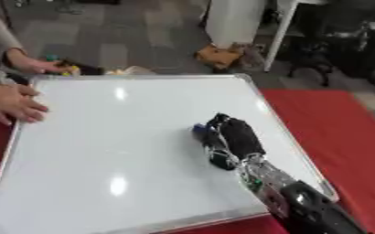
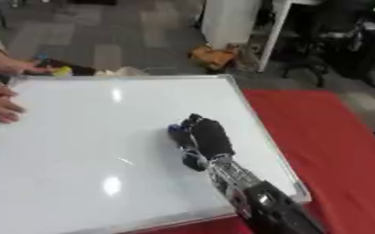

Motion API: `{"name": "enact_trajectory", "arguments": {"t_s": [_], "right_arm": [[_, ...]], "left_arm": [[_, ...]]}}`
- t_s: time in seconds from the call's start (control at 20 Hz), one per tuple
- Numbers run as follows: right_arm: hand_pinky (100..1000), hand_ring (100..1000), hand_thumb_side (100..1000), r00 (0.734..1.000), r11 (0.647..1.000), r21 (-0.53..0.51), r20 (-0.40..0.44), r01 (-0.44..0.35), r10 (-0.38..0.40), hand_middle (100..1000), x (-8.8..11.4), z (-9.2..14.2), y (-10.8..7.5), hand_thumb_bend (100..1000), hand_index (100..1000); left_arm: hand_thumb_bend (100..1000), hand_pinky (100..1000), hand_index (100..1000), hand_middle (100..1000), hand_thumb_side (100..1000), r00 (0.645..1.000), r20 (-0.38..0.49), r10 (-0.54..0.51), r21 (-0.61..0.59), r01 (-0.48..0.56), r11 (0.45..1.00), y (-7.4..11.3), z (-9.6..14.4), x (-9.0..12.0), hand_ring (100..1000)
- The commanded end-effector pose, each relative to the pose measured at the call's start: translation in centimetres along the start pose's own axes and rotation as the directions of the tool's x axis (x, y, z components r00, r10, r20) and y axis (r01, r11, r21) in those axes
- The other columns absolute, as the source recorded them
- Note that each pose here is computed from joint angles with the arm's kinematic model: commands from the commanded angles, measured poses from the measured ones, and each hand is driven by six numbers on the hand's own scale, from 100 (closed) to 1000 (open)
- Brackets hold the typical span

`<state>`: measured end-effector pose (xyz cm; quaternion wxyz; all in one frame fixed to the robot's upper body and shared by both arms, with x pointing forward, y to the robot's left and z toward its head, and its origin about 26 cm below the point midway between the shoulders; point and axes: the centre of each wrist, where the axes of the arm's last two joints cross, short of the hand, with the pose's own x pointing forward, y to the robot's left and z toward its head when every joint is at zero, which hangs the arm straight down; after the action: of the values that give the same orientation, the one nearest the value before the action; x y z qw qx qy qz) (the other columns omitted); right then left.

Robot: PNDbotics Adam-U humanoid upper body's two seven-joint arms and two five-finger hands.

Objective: Wipe the whiteboard clean with a brush.

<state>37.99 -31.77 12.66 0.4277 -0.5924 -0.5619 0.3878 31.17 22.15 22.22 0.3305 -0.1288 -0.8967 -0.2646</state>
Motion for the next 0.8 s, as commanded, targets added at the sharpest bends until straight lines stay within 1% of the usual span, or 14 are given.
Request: {"name": "enact_trajectory", "arguments": {"t_s": [0.05,0.25,0.55,0.65,0.8], "right_arm": [[599,574,191,0.994,0.994,0.097,-0.088,-0.051,0.06,671,-3.19,0.99,2.01,100,716],[599,571,186,0.992,0.995,0.095,-0.12,-0.038,0.049,667,-3.71,1.02,2.06,100,718],[598,566,183,0.99,0.996,0.086,-0.141,-0.017,0.029,662,-3.92,1.12,2.01,100,718],[597,564,181,0.99,0.997,0.083,-0.137,-0.011,0.023,660,-3.81,1.16,1.99,100,717],[596,562,175,0.996,0.997,0.072,-0.091,-0.009,0.015,657,-2.95,1.23,1.75,100,717]], "left_arm": [[245,482,1000,579,800,1.0,0.009,-0.026,0.001,0.026,1.0,0.54,-0.06,0.53,531],[247,482,1000,579,800,1.0,0.007,-0.026,0.002,0.026,1.0,0.56,-0.02,0.5,532],[248,483,1000,579,799,1.0,0.005,-0.026,0.003,0.025,1.0,0.57,0.01,0.47,532],[249,483,1000,579,799,1.0,0.005,-0.026,0.004,0.026,1.0,0.6,0.02,0.46,532],[250,483,1000,579,799,1.0,0.005,-0.026,0.005,0.026,1.0,0.6,0.02,0.47,533]]}}
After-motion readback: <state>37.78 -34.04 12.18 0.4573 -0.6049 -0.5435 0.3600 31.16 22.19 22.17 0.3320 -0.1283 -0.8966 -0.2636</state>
